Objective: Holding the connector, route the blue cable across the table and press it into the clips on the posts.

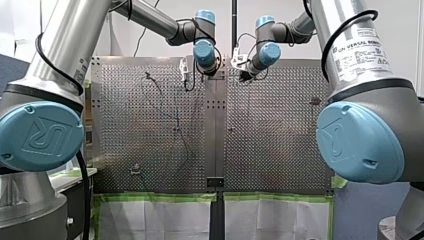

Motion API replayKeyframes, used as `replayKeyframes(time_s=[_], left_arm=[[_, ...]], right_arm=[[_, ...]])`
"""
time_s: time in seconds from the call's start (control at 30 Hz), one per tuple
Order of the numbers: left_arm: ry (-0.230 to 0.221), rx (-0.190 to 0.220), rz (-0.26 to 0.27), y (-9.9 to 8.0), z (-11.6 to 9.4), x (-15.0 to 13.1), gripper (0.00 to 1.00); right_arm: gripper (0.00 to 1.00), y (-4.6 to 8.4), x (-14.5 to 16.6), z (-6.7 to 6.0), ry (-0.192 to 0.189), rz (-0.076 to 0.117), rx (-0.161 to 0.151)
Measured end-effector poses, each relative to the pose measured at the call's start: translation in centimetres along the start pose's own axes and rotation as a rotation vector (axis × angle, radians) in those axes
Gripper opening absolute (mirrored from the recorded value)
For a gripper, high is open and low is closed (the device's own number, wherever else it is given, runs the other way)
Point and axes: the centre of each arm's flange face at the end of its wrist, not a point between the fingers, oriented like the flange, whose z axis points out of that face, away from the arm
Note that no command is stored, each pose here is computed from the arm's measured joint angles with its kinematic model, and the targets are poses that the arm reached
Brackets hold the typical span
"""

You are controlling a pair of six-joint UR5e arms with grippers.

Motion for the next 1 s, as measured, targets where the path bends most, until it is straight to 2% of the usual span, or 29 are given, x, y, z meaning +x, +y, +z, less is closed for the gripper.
replayKeyframes(time_s=[0.37, 0.6, 0.8, 1.0], left_arm=[[0.031, 0.006, 0.02, -1.8, 2.2, 1.3, 1.0], [0.021, -0.01, 0.015, -1.9, 4.7, 2.2, 1.0], [0.04, -0.021, 0.025, -2.1, 6.5, 3.4, 1.0], [0.039, -0.034, 0.022, -2.4, 8.2, 4.6, 1.0]], right_arm=[[0.0, 0.0, 0.0, 0.0, 0.002, 0.0, 0.0], [0.0, 0.1, 0.0, 0.0, 0.002, 0.0, -0.002], [0.0, 0.1, 0.0, 0.0, 0.001, 0.0, -0.002], [0.0, 0.3, 0.0, 0.1, 0.001, 0.001, 0.003]])
